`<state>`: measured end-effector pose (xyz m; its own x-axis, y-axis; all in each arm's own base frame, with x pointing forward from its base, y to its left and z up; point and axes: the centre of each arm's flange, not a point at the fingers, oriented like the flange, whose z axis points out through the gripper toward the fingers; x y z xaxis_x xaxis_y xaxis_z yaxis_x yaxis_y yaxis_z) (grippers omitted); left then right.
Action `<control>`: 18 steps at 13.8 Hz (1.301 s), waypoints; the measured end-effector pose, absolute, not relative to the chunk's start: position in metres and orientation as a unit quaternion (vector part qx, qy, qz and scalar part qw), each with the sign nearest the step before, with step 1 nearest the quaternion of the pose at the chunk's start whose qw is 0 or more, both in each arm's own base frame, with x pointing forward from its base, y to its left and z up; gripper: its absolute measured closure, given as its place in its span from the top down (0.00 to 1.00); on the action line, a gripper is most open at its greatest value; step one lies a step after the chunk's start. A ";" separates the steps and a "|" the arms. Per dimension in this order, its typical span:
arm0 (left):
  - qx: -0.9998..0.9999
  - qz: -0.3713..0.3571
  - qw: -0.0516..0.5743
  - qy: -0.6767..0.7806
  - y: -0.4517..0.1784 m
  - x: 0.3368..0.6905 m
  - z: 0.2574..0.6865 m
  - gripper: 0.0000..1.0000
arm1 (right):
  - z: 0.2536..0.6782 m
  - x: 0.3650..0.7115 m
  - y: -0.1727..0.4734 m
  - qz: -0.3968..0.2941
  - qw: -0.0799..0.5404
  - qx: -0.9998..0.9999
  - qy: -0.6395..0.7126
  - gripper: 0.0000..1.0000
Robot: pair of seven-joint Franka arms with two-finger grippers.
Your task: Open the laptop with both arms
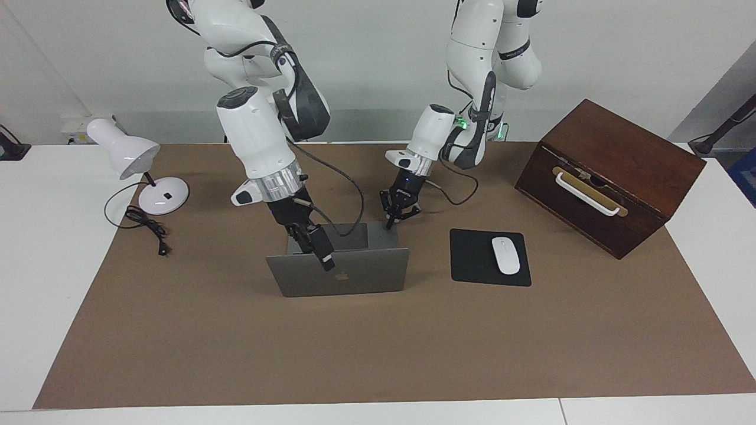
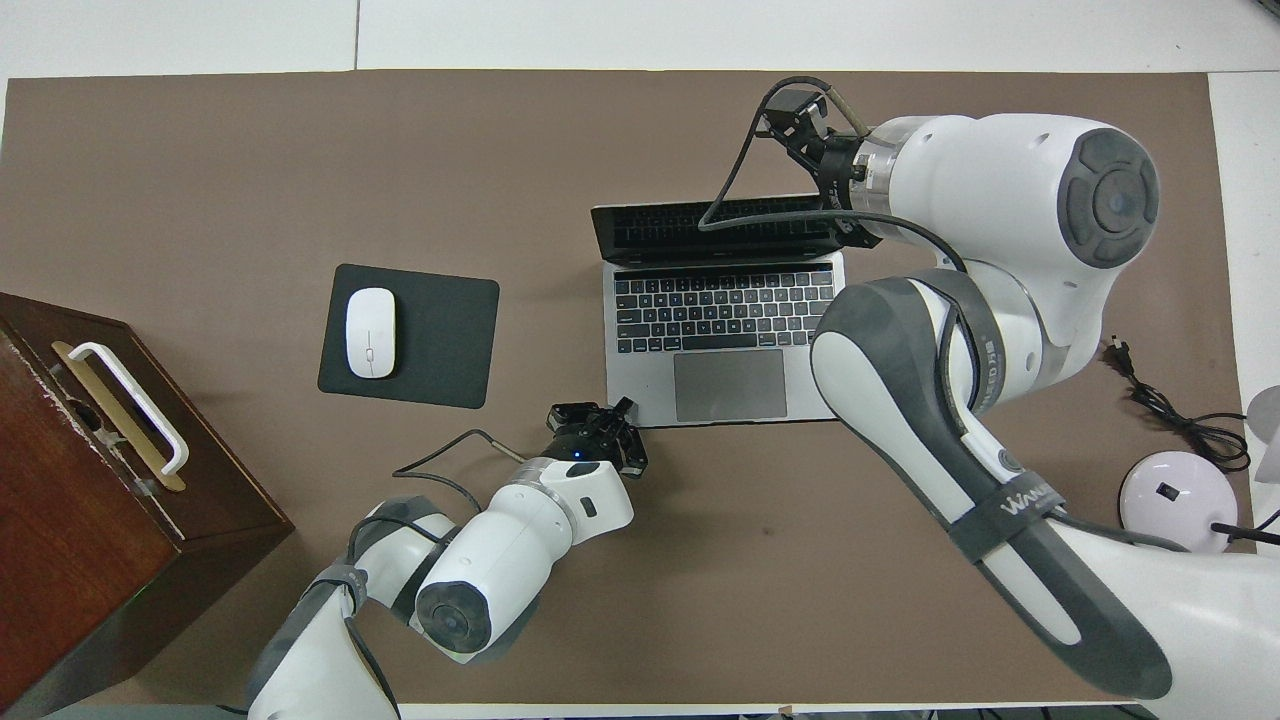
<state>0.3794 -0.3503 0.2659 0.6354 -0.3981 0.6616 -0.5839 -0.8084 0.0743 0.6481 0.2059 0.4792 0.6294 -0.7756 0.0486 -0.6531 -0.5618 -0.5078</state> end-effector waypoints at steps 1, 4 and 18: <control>0.893 0.327 0.142 -0.275 -0.350 0.379 0.266 0.01 | 0.479 0.649 0.206 -0.135 0.227 -0.874 0.407 1.00; 0.893 0.327 0.142 -0.275 -0.350 0.379 0.266 0.01 | 0.478 0.650 0.204 -0.137 0.226 -0.877 0.401 1.00; 0.894 0.327 0.143 -0.272 -0.350 0.380 0.266 0.01 | 0.547 0.643 0.144 -0.111 0.155 -0.924 0.332 1.00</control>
<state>0.3799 -0.3498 0.2659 0.6381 -0.3939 0.6616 -0.5802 -0.8109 0.0768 0.6434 0.1442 0.5467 0.7551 -0.6477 0.1017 -0.5793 -0.7318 -0.3589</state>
